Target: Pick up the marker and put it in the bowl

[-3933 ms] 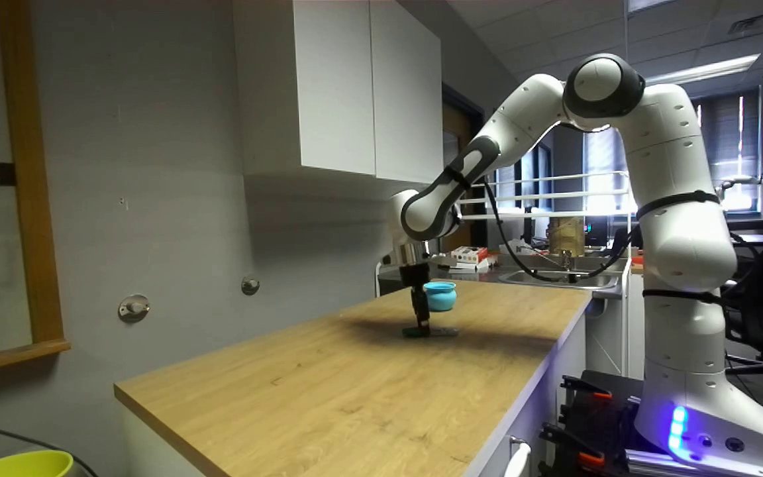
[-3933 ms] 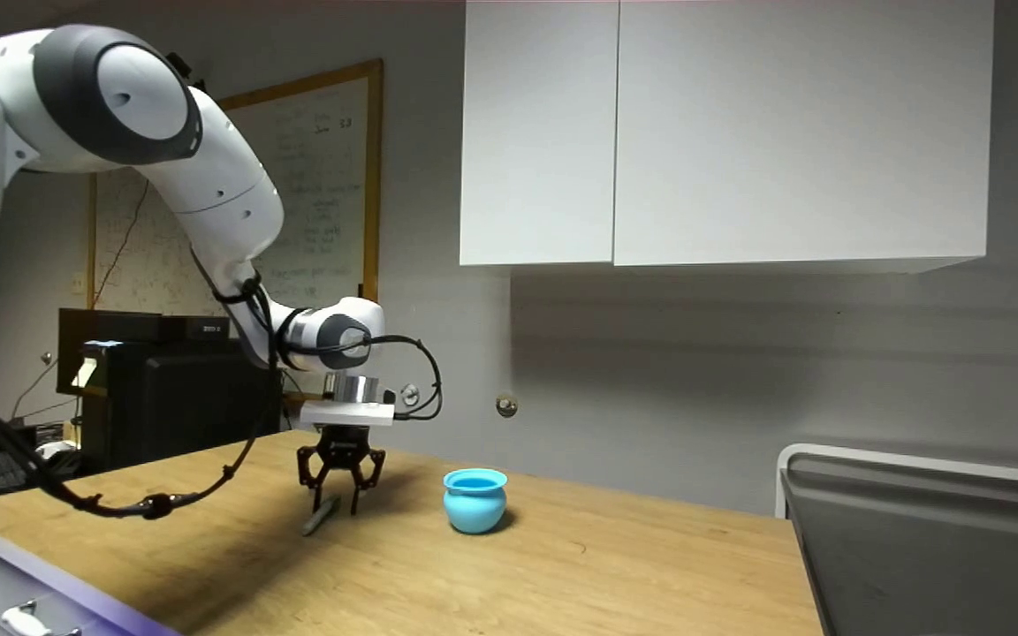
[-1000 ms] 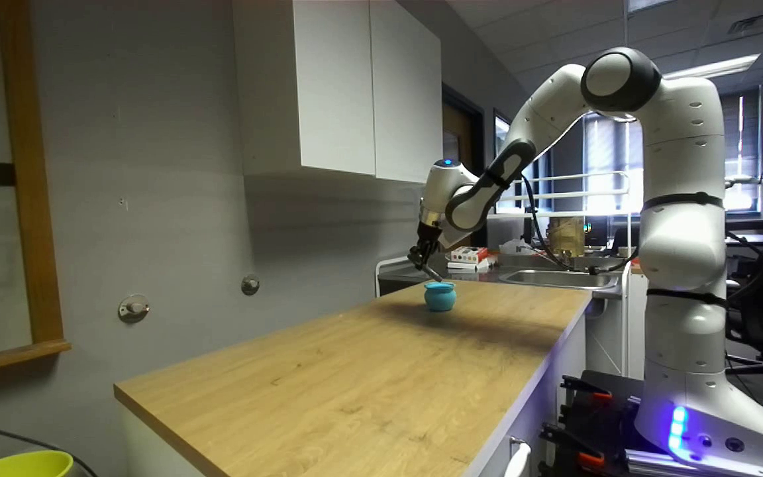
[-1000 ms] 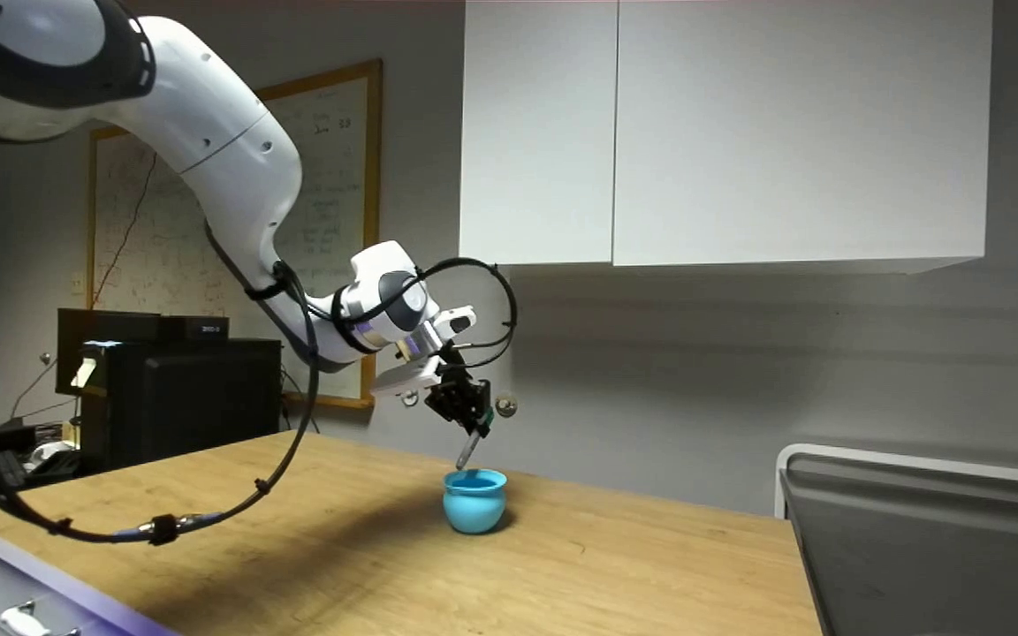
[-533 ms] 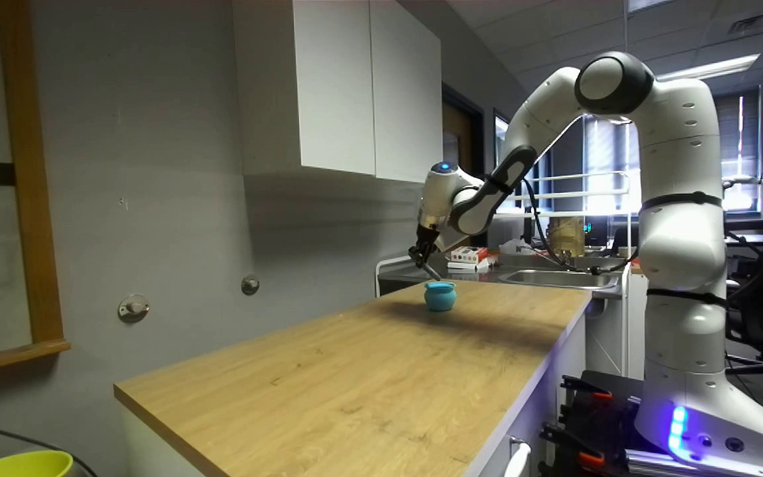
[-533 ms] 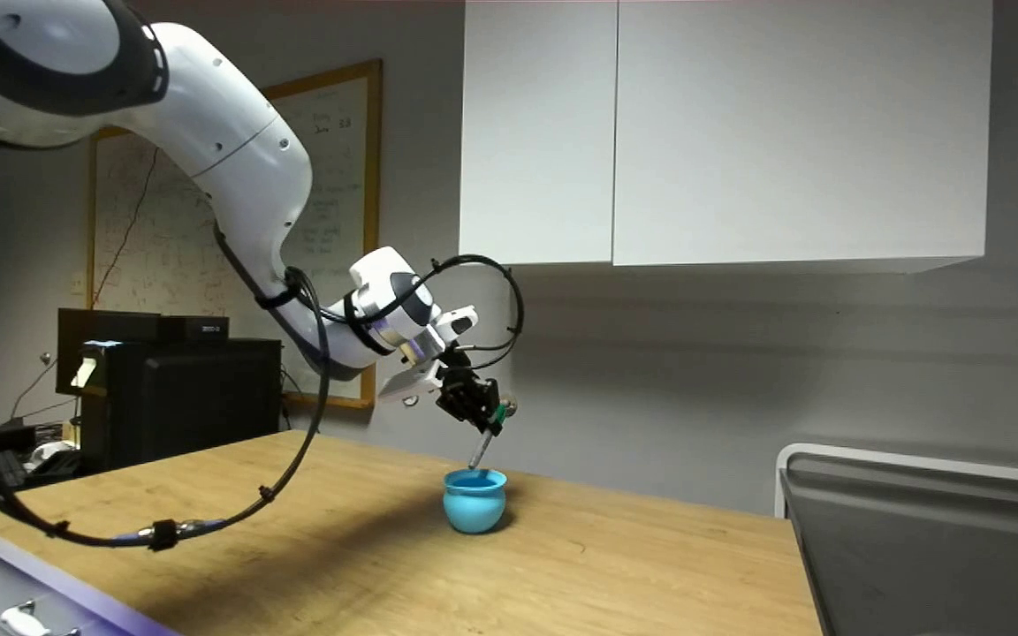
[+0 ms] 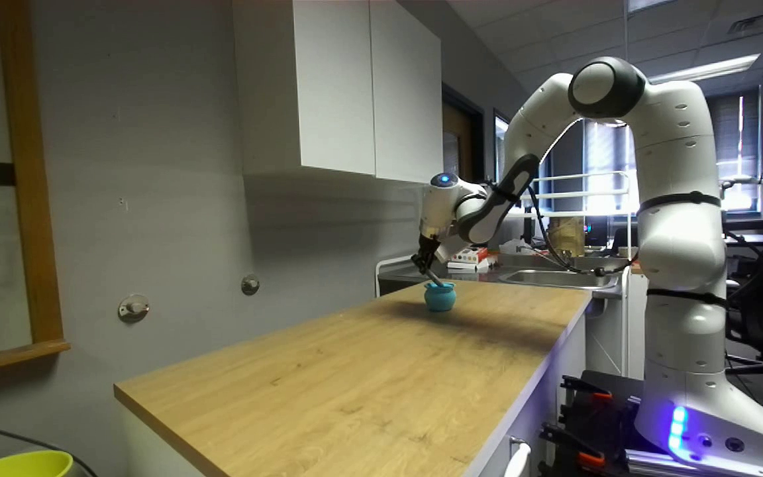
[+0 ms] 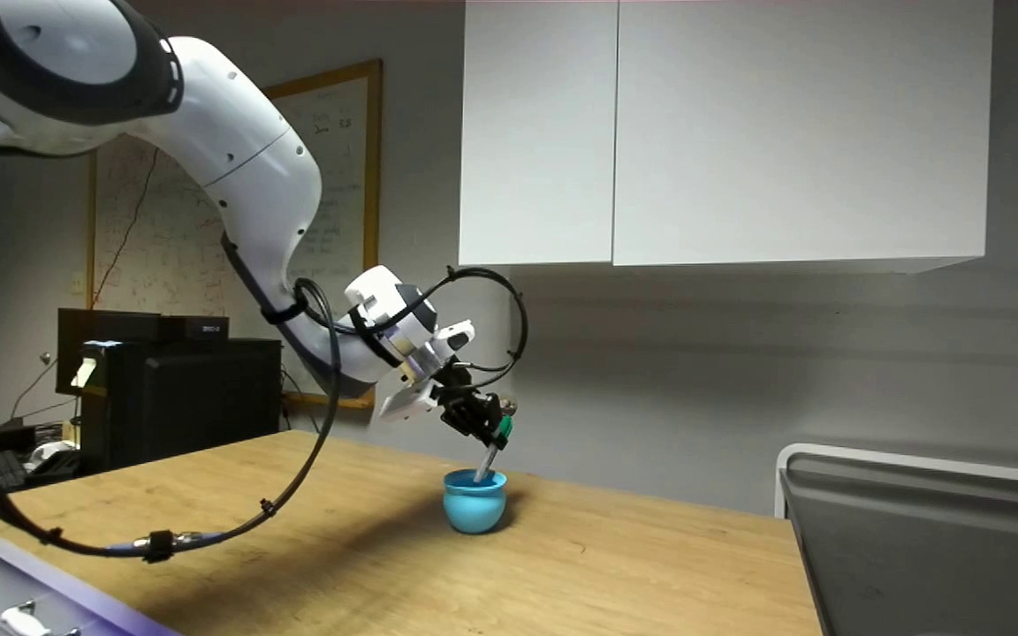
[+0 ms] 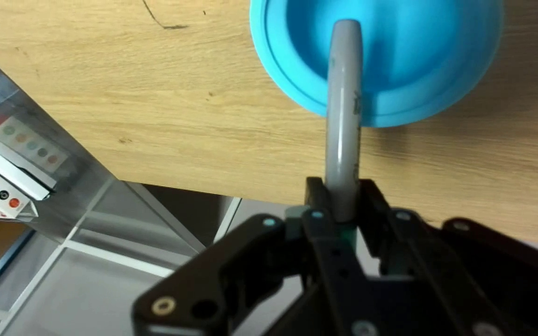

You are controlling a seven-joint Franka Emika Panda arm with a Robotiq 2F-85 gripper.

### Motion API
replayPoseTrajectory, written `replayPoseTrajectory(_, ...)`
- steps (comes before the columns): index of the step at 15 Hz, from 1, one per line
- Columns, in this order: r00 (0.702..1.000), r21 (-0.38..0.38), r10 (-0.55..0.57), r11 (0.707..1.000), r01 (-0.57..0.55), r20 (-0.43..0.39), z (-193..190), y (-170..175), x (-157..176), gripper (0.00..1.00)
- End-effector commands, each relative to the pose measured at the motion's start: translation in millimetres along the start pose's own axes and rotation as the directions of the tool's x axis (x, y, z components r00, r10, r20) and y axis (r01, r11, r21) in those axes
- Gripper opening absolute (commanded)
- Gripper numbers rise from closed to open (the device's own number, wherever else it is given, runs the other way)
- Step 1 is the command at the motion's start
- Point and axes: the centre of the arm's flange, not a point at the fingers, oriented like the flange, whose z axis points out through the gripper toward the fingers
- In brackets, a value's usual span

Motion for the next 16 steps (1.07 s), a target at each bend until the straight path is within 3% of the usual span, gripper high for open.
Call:
replayPoseTrajectory(1,0.999,-0.015,0.033,0.999,-0.033,-0.027,4,-5,-9,0.06)
replayPoseTrajectory(13,0.992,-0.034,0.112,0.993,-0.114,-0.049,8,-9,-31,0.06)
replayPoseTrajectory(14,0.992,-0.035,0.113,0.993,-0.115,-0.047,8,-10,-32,0.10)
replayPoseTrajectory(15,0.992,-0.036,0.115,0.992,-0.117,-0.046,8,-11,-34,0.46)
replayPoseTrajectory(16,0.992,-0.036,0.117,0.992,-0.119,-0.044,7,-11,-35,0.46)
